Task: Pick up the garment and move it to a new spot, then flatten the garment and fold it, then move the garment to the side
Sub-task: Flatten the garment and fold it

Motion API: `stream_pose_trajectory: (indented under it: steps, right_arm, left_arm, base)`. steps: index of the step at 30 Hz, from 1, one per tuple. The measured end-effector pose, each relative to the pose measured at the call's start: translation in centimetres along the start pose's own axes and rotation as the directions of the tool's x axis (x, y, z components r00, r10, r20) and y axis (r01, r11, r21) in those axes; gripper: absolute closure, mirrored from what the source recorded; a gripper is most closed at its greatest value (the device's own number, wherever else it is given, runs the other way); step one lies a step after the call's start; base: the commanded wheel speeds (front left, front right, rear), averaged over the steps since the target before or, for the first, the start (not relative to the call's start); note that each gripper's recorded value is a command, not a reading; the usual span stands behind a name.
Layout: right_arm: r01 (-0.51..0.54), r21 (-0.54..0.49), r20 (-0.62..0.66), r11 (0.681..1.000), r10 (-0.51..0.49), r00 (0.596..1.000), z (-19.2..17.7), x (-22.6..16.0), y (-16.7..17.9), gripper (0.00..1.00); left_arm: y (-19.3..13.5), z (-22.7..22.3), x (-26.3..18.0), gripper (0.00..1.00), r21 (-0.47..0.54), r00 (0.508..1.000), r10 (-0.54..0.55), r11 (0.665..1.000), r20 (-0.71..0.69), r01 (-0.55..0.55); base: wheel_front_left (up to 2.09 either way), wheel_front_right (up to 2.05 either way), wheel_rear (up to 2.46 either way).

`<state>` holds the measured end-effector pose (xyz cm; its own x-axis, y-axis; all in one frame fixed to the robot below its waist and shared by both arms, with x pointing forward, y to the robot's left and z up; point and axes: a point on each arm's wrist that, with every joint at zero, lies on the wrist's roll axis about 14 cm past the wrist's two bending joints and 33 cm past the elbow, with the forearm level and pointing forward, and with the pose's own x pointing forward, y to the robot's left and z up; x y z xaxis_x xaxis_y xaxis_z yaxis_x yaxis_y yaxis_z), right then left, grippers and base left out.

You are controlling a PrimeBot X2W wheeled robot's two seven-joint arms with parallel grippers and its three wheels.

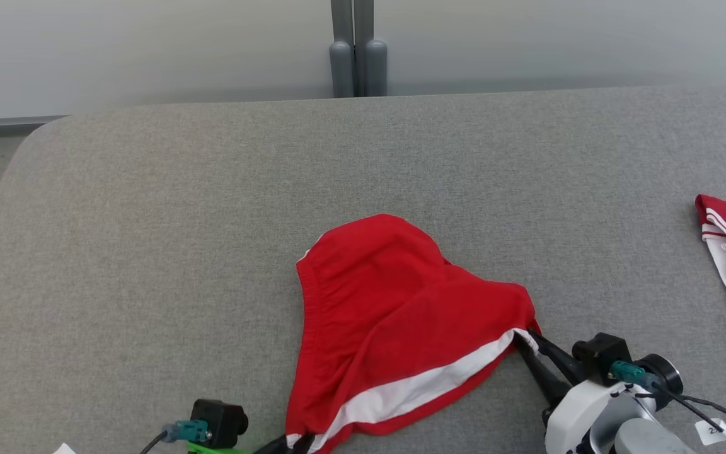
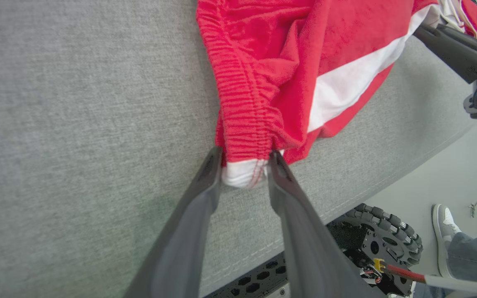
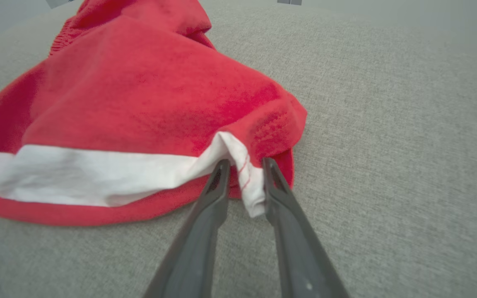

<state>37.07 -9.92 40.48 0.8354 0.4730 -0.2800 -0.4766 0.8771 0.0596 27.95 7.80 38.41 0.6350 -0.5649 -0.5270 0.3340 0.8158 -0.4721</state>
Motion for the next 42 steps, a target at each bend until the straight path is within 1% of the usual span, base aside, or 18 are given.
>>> stream_pose_trajectory:
  steps: [4, 8, 9, 11, 14, 17, 19, 21, 22, 24, 25, 27, 30, 32, 34, 36, 39, 42]
  right_arm:
    - [0.018, 0.05, 0.052, 0.999, -0.021, 0.998, 1.6, -0.1, -0.9, 1.0]
    - [0.007, 0.139, 0.149, 0.99, -0.028, 0.988, 4.9, -1.0, -1.3, 1.0]
    - [0.001, 0.157, 0.175, 0.988, -0.029, 0.984, 6.0, -1.5, -1.7, 1.0]
    - [-0.008, 0.191, 0.237, 0.982, -0.038, 0.971, 8.7, -2.5, -2.7, 1.0]
    - [-0.002, 0.176, 0.355, 0.984, -0.061, 0.933, 14.4, -4.3, -5.2, 1.0]
    - [-0.006, 0.157, 0.446, 0.988, -0.066, 0.893, 19.8, -5.3, -7.0, 1.0]
    - [-0.024, 0.143, 0.503, 0.989, -0.052, 0.863, 23.7, -5.3, -7.9, 1.0]
    - [-0.008, 0.095, 0.517, 0.995, -0.042, 0.855, 26.3, -4.6, -9.1, 1.0]
    - [-0.005, 0.075, 0.521, 0.997, -0.035, 0.853, 27.5, -3.9, -9.6, 1.0]
    - [-0.011, 0.085, 0.53, 0.996, -0.036, 0.847, 29.4, -2.1, -10.8, 1.0]
    - [0.027, 0.079, 0.527, 0.997, -0.065, 0.847, 31.4, 0.5, -13.0, 1.0]
    - [0.064, 0.077, 0.539, 0.995, -0.095, 0.837, 33.3, 2.9, -14.7, 1.0]
    - [0.1, 0.09, 0.587, 0.991, -0.133, 0.799, 36.3, 6.4, -16.5, 1.0]
    - [0.105, 0.107, 0.631, 0.989, -0.149, 0.761, 38.0, 8.4, -17.2, 1.0]
    - [0.105, 0.132, 0.644, 0.986, -0.166, 0.747, 38.1, 10.4, -17.9, 1.0]
    - [0.097, 0.164, 0.63, 0.982, -0.18, 0.755, 36.5, 12.5, -18.5, 1.0]
    - [0.094, 0.194, 0.563, 0.976, -0.189, 0.805, 31.6, 15.3, -18.9, 1.0]
    - [0.09, 0.274, 0.459, 0.957, -0.213, 0.863, 24.3, 16.1, -19.0, 1.0]
  left_arm:
    - [-1.4, 1.0, 0.0, 1.0, -0.058, 0.998, -0.059, 0.996, 0.036, 0.061]
    - [-2.7, 5.7, -0.9, 1.0, -0.073, 0.972, -0.117, 0.988, 0.201, 0.134]
    - [-3.5, 7.4, -1.3, 1.0, -0.075, 0.955, -0.148, 0.982, 0.257, 0.172]
    - [-4.9, 10.4, -2.4, 1.0, -0.025, 0.92, -0.203, 0.974, 0.336, 0.224]
    - [-7.3, 16.3, -4.7, 1.0, 0.063, 0.83, -0.301, 0.949, 0.47, 0.309]
    - [-9.8, 21.6, -6.6, 1.0, 0.132, 0.73, -0.405, 0.906, 0.55, 0.403]
    - [-10.5, 24.6, -6.8, 1.0, 0.181, 0.71, -0.448, 0.888, 0.544, 0.422]
    - [-10.8, 27.9, -6.4, 1.0, 0.208, 0.691, -0.473, 0.876, 0.547, 0.435]
    - [-10.8, 29.4, -5.7, 1.0, 0.227, 0.696, -0.481, 0.874, 0.533, 0.43]
    - [-9.9, 32.8, -4.1, 1.0, 0.245, 0.712, -0.456, 0.889, 0.534, 0.386]
    - [-8.2, 36.9, -1.4, 1.0, 0.228, 0.734, -0.396, 0.918, 0.552, 0.325]
    - [-7.3, 40.0, 0.7, 1.0, 0.23, 0.74, -0.363, 0.932, 0.567, 0.281]
    - [-5.6, 45.2, 3.5, 1.0, 0.223, 0.709, -0.295, 0.955, 0.64, 0.196]
    - [-4.7, 48.0, 5.1, 1.0, 0.207, 0.663, -0.263, 0.965, 0.701, 0.163]
    - [-3.7, 49.1, 7.2, 1.0, 0.206, 0.646, -0.244, 0.969, 0.723, 0.136]
    - [-2.7, 48.5, 9.9, 1.0, 0.22, 0.662, -0.243, 0.968, 0.709, 0.12]
    - [-0.4, 45.9, 14.4, 1.0, 0.216, 0.706, -0.225, 0.971, 0.672, 0.104]
    - [1.3, 40.7, 18.3, 1.0, 0.197, 0.773, -0.213, 0.974, 0.597, 0.117]
  base:
    - [0.0, 0.0, 0.0]
    - [0.0, 0.0, 0.0]
    - [0.0, 0.0, 0.0]
    - [0.0, 0.0, 0.0]
    - [0.0, 0.0, 0.0]
    - [0.0, 0.0, 0.0]
    - [0.0, 0.0, 0.0]
    - [0.0, 0.0, 0.0]
    - [0.0, 0.0, 0.0]
    - [0.0, 0.0, 0.0]
    - [0.0, 0.0, 0.0]
    - [0.0, 0.0, 0.0]
    - [0.0, 0.0, 0.0]
    - [0.0, 0.0, 0.0]
    - [0.0, 0.0, 0.0]
    - [0.0, 0.0, 0.0]
    - [0.0, 0.0, 0.0]
    - [0.0, 0.0, 0.0]
